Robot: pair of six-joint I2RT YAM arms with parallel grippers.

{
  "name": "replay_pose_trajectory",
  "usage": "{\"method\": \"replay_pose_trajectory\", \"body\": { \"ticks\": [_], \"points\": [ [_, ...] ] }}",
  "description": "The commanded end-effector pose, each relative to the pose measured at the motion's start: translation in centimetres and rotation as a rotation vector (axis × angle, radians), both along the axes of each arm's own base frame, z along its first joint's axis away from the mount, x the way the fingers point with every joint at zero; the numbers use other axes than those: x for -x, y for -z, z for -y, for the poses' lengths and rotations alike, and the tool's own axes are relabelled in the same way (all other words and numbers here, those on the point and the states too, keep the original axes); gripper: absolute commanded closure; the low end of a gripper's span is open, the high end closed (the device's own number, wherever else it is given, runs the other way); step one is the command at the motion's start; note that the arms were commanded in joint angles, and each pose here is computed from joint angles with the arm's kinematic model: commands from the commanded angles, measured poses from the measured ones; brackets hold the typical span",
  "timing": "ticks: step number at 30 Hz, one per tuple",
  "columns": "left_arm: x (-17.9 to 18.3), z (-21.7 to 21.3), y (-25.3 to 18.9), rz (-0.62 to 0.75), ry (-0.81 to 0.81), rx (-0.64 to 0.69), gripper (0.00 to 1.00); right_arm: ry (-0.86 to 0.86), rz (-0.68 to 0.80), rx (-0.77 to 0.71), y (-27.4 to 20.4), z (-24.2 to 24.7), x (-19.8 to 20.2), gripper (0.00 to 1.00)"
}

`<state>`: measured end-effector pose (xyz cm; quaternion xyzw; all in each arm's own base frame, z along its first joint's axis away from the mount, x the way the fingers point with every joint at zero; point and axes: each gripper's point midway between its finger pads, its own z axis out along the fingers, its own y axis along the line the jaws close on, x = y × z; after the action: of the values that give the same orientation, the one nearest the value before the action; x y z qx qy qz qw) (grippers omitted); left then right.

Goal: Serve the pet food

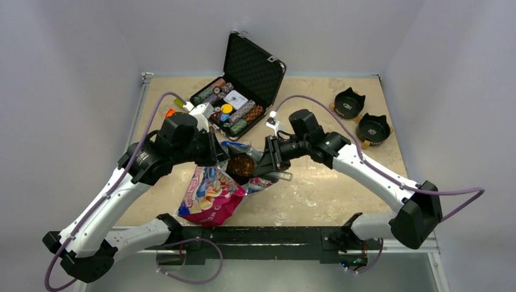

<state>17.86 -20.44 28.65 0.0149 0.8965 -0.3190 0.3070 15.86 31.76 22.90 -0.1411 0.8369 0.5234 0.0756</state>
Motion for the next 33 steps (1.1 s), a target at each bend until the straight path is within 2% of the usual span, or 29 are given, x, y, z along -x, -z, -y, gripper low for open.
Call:
{"method": "replay_pose_trajectory", "body": {
  "ticks": [1, 2, 4, 6, 7, 9, 12, 15, 19, 22, 25, 28, 30, 31, 33],
  "points": [
    [-0.1, 1.2, -2.7, 0.06, 0.023, 0.101, 1.0, -0.017, 0.07, 0.075, 0.2, 1.2, -0.6, 1.0],
    [-0.1, 1.2, -2.7, 0.057, 0.027, 0.1, 1.0, -0.027, 0.068, 0.053, -0.2, 1.0, -0.4, 1.0],
    [0.0, 1.3, -2.7, 0.056, 0.032, 0.096, 1.0, 0.026, 0.074, 0.102, 0.2, 1.7, -0.9, 1.0],
    [0.0, 1.2, -2.7, 0.058, 0.029, 0.096, 1.0, 0.009, 0.053, 0.03, -0.4, 1.6, -0.8, 1.0],
    [0.0, 1.2, -2.7, 0.059, 0.027, 0.096, 1.0, -0.024, 0.014, -0.058, -1.3, 1.0, -0.1, 1.0],
    [0.0, 1.2, -2.7, 0.058, 0.027, 0.098, 1.0, -0.029, -0.015, -0.102, -2.0, 0.7, 0.2, 1.0],
    [0.0, 1.3, -2.8, 0.059, 0.037, 0.093, 1.0, 0.042, 0.048, 0.05, -0.9, 2.1, -0.9, 1.0],
    [-0.1, 1.2, -2.7, 0.054, 0.032, 0.089, 1.0, -0.019, 0.023, -0.045, -2.3, 1.9, 0.3, 1.0],
    [0.0, 1.3, -2.6, 0.045, 0.038, 0.088, 1.0, 0.082, 0.049, 0.069, -1.1, 3.4, -0.6, 1.0],
    [0.1, 1.2, -2.3, 0.034, 0.029, 0.087, 1.0, 0.048, 0.001, -0.058, -2.3, 2.9, 0.5, 1.0],
    [0.3, 1.2, -2.0, 0.017, 0.034, 0.079, 1.0, 0.083, 0.002, -0.018, -2.3, 3.5, 0.5, 1.0],
    [0.5, 1.1, -1.7, -0.002, 0.035, 0.067, 1.0, 0.051, -0.022, -0.138, -4.3, 3.1, 1.3, 1.0],
    [0.5, 1.2, -1.6, -0.008, 0.039, 0.072, 1.0, 0.102, -0.024, -0.107, -3.5, 3.3, 0.6, 1.0],
    [0.5, 1.3, -1.6, -0.01, 0.041, 0.075, 1.0, 0.081, -0.071, -0.092, -2.8, 3.3, 1.0, 1.0],
    [0.6, 1.4, -1.6, -0.014, 0.046, 0.077, 1.0, 0.039, -0.162, -0.165, -2.7, 2.7, 1.9, 1.0]
  ]
}}
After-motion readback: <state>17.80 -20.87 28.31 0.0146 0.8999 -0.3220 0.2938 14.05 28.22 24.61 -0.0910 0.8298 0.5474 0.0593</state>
